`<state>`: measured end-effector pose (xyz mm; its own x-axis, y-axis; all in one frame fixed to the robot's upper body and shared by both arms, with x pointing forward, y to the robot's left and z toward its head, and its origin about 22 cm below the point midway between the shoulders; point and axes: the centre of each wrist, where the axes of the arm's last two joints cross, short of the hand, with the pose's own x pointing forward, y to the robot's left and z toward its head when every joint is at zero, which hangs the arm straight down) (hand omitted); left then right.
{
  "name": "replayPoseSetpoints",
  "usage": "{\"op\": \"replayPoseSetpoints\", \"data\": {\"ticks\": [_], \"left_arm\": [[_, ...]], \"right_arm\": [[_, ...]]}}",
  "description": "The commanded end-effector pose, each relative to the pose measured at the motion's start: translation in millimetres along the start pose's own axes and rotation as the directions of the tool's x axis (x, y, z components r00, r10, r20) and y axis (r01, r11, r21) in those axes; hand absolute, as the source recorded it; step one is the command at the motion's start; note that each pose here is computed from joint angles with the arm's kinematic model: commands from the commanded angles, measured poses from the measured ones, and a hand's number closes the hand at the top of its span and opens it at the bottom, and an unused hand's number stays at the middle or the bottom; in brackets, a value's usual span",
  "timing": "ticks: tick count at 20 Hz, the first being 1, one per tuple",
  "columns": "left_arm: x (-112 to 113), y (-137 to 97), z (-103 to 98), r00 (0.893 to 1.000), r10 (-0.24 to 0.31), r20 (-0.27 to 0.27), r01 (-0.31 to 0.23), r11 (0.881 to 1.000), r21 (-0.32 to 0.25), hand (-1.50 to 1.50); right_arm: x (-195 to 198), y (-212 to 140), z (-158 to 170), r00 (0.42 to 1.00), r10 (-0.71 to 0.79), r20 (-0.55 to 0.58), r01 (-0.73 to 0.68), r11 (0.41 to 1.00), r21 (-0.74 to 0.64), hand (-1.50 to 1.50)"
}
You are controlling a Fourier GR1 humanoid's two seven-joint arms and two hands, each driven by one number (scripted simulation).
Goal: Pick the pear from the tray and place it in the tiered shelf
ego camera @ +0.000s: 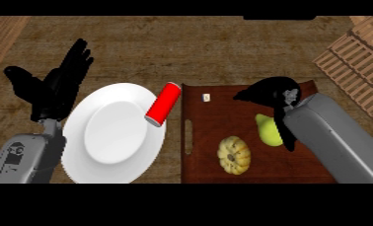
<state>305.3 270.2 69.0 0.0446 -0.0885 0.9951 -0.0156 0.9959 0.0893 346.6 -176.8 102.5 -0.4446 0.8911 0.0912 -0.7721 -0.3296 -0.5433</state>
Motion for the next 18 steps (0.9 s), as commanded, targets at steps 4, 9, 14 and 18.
{"op": "replayPoseSetpoints", "data": {"ticks": [4,9,14,18], "left_arm": [[1.7,16.2,8.2,1.0,-0.014,0.006,0.014,1.0,-0.012,0.0],[-2.7,-3.2,7.4,1.0,0.007,-0.004,-0.007,1.0,-0.004,0.0],[-5.4,-3.1,4.7,1.0,-0.004,0.024,0.004,1.0,0.003,0.0],[-6.2,-2.0,-5.4,1.0,0.001,0.007,-0.001,1.0,-0.003,0.0]], "right_arm": [[3.3,26.0,-26.7,1.0,-0.013,-0.008,0.013,1.0,0.019,-1.5],[-19.9,32.5,-21.9,1.0,-0.027,-0.007,0.027,0.998,0.059,-1.5],[-15.2,36.4,-41.7,1.0,-0.016,-0.002,0.016,0.994,0.106,1.5],[-8.9,63.0,-39.4,0.991,0.106,0.077,-0.108,0.994,0.021,1.5]]}}
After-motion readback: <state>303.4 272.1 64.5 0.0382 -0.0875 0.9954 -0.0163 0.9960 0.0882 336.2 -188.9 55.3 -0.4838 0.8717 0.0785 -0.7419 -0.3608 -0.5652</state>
